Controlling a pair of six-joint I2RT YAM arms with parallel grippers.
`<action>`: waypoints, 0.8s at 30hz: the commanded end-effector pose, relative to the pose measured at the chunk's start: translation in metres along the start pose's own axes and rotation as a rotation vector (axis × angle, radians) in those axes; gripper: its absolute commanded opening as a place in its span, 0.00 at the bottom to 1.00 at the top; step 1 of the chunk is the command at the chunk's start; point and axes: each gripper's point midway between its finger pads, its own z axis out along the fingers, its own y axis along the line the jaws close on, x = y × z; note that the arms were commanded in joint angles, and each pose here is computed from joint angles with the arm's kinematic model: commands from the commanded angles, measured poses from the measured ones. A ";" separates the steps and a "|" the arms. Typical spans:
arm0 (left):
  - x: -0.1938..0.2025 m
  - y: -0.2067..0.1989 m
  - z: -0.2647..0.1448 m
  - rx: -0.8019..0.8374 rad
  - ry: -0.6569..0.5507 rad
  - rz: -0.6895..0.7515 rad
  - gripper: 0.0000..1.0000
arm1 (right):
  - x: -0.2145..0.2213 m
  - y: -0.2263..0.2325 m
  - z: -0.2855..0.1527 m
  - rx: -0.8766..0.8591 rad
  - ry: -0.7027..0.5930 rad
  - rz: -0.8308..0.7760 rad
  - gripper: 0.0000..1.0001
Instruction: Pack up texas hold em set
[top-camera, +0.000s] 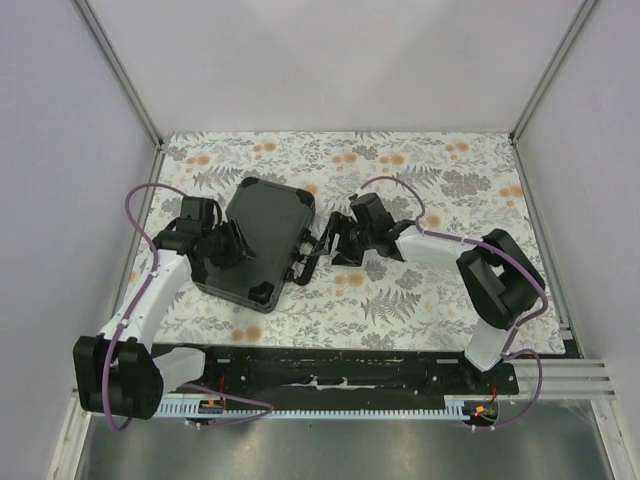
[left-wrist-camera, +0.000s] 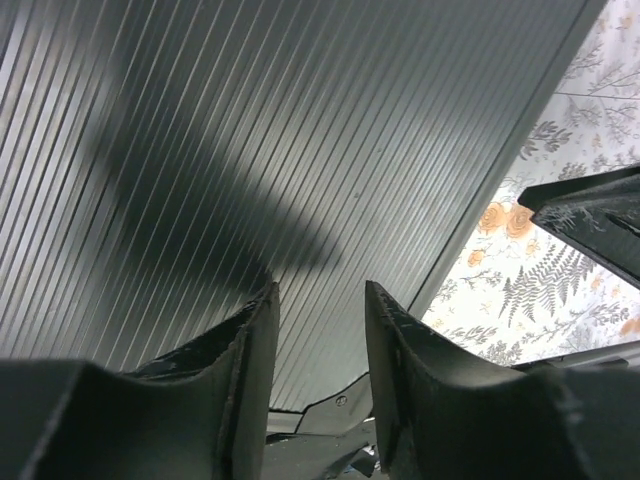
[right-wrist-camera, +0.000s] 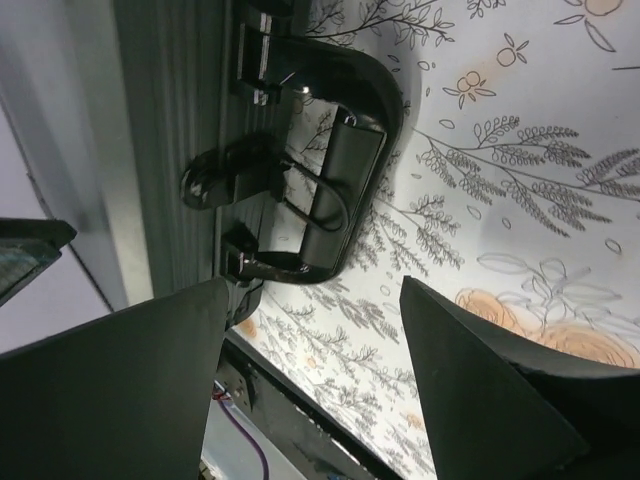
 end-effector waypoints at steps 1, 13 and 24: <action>0.004 0.012 0.007 -0.054 -0.006 0.019 0.43 | -0.007 0.024 0.020 -0.092 -0.010 -0.028 0.77; 0.008 0.021 0.010 -0.103 0.013 0.050 0.30 | -0.001 0.039 0.048 -0.164 -0.001 -0.069 0.75; 0.012 0.024 0.012 -0.108 0.026 0.058 0.28 | -0.005 0.062 0.042 -0.246 -0.011 -0.097 0.66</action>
